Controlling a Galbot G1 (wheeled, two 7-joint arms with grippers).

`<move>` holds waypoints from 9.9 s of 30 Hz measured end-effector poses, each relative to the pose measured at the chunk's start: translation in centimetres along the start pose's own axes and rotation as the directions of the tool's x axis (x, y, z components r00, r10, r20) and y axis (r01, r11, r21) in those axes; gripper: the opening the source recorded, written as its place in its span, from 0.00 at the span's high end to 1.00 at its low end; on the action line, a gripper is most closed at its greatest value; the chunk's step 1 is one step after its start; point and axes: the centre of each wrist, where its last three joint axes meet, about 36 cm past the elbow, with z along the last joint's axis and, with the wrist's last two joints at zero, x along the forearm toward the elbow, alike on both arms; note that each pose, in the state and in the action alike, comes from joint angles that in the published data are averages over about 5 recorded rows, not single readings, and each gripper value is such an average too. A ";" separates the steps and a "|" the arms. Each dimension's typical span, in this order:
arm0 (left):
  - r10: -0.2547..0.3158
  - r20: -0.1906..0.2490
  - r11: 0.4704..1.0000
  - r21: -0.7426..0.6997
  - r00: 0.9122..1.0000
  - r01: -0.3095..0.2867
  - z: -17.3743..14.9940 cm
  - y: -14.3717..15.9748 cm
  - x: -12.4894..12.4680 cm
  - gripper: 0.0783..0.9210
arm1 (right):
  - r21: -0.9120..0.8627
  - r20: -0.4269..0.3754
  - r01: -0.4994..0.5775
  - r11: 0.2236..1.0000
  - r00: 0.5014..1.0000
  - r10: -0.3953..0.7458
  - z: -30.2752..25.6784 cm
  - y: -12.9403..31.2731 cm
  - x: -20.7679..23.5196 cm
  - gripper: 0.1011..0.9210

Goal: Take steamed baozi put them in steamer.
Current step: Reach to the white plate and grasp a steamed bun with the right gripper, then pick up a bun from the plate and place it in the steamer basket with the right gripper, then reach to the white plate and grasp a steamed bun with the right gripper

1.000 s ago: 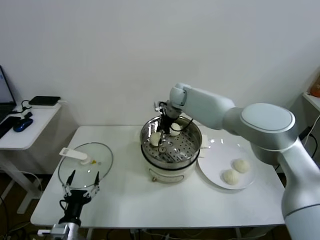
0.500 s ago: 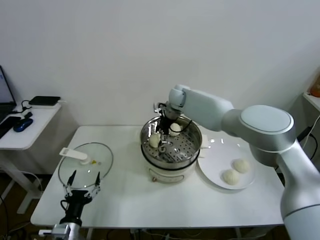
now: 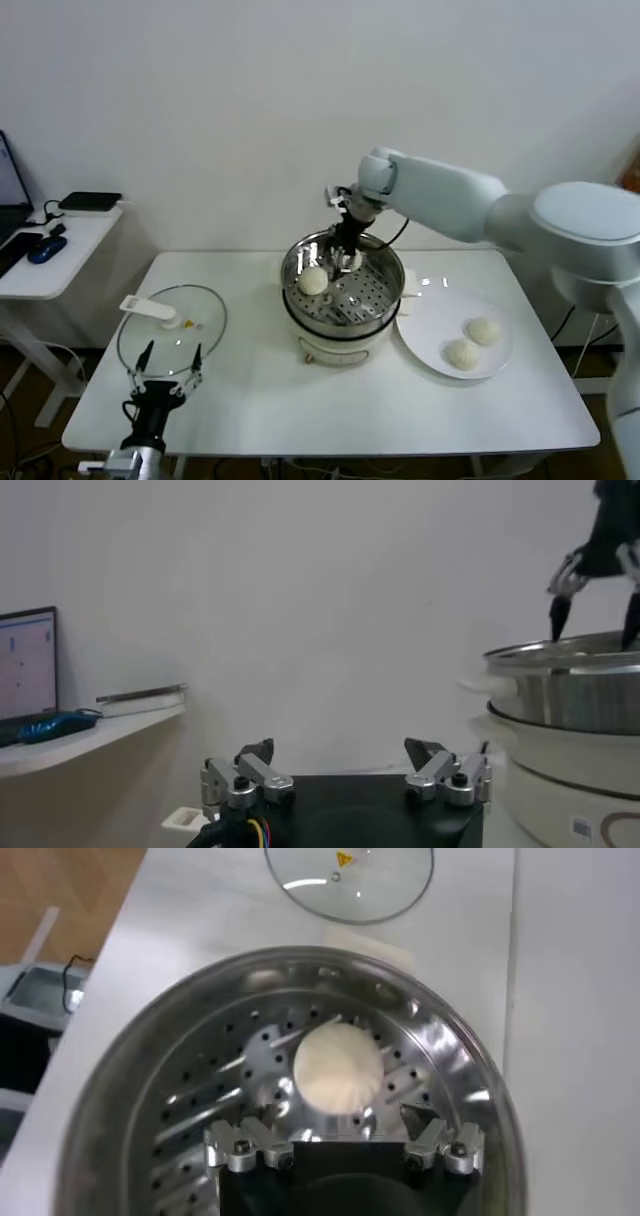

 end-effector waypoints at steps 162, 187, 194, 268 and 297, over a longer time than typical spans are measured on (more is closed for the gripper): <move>0.011 -0.043 0.998 -0.062 0.999 -0.013 -0.2 0.0 1.1 0.12 | 0.946 -0.304 0.273 0.177 0.935 0.184 -9.2 12.1 -3.2 0.32; 0.020 -0.058 0.998 -0.059 0.998 -0.023 0.3 -0.4 1.0 0.12 | 0.940 -0.326 0.305 0.153 0.937 0.130 -8.0 13.4 -6.7 0.32; 0.019 -0.060 0.998 -0.060 0.998 -0.023 0.3 -0.4 1.0 0.12 | 0.940 -0.328 0.309 0.147 0.936 0.129 -7.7 13.5 -7.0 0.31; 0.069 -0.020 0.996 -0.059 0.997 -0.070 -1.6 -1.5 0.2 0.12 | -0.157 -0.198 -0.135 0.978 0.975 0.103 26.6 14.4 6.6 0.12; 0.059 -0.053 0.996 -0.064 0.997 -0.062 -0.7 -1.3 0.6 0.12 | -0.320 -0.261 -0.074 0.944 0.965 -0.012 33.6 16.1 -6.1 0.12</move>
